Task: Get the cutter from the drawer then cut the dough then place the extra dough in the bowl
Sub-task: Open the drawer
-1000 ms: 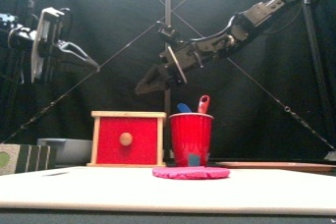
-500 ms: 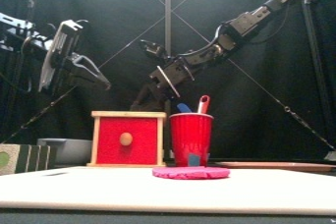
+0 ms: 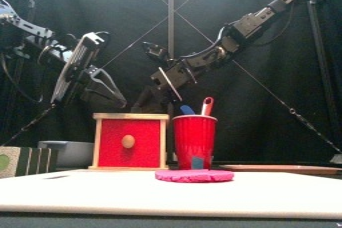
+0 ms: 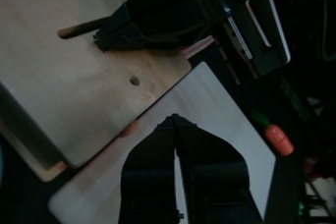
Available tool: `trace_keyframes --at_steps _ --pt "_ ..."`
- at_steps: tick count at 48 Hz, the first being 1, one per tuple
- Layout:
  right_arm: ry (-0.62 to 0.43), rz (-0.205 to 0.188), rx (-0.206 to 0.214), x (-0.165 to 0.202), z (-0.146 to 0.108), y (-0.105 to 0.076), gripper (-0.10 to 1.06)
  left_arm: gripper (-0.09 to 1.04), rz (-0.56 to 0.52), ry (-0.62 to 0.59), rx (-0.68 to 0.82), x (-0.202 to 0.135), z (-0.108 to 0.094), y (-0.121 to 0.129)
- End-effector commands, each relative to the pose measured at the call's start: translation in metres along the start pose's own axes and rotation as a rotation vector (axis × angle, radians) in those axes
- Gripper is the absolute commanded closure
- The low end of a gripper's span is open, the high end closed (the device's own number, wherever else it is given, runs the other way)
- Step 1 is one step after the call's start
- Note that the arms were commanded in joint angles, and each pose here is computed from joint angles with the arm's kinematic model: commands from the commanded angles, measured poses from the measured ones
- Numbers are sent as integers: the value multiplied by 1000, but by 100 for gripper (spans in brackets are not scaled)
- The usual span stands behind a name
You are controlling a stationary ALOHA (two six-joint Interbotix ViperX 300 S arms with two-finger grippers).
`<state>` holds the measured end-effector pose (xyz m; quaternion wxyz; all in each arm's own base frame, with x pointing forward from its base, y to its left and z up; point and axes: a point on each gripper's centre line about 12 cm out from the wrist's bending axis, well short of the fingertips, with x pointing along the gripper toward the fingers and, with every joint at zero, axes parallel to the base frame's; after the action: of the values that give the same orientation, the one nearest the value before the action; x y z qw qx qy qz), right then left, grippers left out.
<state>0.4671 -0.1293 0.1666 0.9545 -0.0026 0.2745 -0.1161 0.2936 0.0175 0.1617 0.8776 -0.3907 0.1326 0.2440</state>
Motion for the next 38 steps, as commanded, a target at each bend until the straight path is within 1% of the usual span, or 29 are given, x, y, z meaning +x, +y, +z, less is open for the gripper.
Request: trace_keyframes --at_steps 1,5,8,11,14,29,38 --pt "-21 -2 -6 -8 12 0 92 45 -8 -6 -116 3 1 -13" --pt "-23 -2 -12 -8 13 0 92 31 20 -3 -228 4 -1 -10" --pt "-21 -2 -12 -8 13 0 92 24 38 -1 -288 5 -3 -7" --pt "-26 -2 -12 -8 14 -1 92 19 54 3 -328 7 -6 -4" --pt "-26 -2 -12 -8 15 -1 92 15 66 8 -357 10 -9 -1" --pt "-29 -1 -13 -8 16 0 92 14 131 22 -402 29 -23 7" --pt "-31 1 -14 -8 16 2 92 15 145 -1 -400 37 -24 9"
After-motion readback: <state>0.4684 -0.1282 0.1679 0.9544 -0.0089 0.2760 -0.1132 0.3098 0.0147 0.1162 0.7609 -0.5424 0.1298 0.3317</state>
